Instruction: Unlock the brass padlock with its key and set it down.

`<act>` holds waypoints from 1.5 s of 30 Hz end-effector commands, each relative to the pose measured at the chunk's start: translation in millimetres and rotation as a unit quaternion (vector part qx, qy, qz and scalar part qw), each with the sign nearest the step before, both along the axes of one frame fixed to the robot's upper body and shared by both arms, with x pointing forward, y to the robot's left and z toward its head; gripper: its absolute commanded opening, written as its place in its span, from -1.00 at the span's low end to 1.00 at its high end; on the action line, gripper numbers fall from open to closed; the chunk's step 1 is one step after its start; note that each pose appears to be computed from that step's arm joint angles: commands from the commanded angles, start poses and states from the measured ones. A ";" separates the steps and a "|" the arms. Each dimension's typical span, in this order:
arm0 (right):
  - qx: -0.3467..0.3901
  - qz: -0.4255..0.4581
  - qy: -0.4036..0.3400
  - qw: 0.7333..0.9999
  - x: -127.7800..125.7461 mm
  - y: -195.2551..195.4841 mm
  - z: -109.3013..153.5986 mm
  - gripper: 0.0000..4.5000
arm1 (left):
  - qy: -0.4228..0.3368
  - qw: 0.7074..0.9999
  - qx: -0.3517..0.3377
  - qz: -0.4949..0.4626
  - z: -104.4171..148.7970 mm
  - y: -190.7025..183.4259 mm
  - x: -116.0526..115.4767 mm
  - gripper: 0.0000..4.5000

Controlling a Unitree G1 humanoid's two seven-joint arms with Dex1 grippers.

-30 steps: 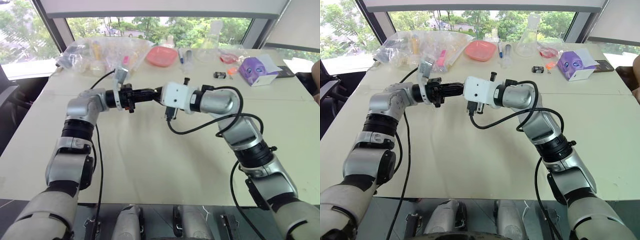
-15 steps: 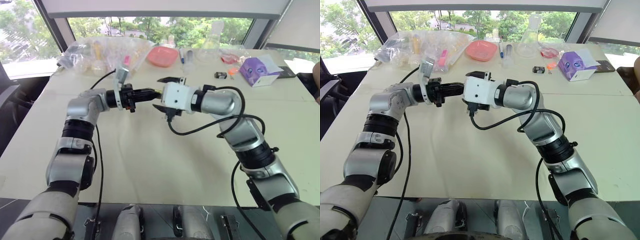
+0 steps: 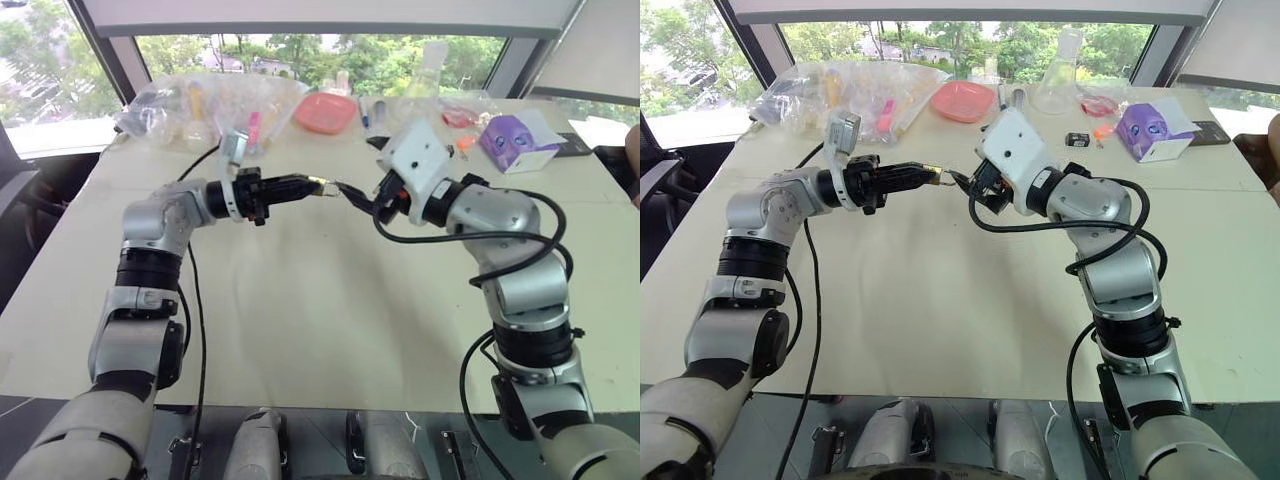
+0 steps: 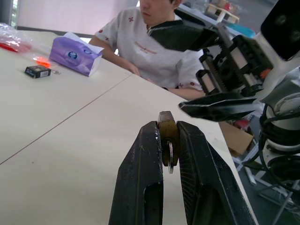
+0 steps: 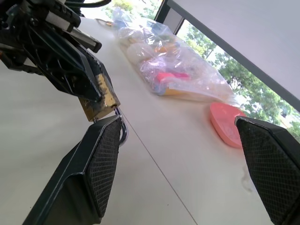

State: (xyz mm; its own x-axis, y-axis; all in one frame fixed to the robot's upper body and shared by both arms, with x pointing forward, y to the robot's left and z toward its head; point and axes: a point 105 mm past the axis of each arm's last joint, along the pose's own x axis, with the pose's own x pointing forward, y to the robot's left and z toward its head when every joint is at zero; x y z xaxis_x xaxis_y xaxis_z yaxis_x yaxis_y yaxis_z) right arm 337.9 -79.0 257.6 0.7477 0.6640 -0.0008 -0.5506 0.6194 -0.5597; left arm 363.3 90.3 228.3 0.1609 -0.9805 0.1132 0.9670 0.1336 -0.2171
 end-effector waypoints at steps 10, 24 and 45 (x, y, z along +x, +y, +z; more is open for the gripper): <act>-0.023 0.019 0.003 1.000 1.4 6.4 -5.3 0.73 | -0.031 0.999 -0.014 -0.024 18.3 6.1 -17.4 -1.00; -0.059 -0.005 0.024 0.998 -4.3 -13.6 -19.8 0.73 | -0.026 1.000 -0.006 0.002 8.0 3.9 -3.9 -1.00; -0.124 -0.098 0.228 0.961 -57.1 -66.6 -94.1 0.73 | 0.175 0.983 0.061 0.003 -99.3 -93.1 14.1 -1.00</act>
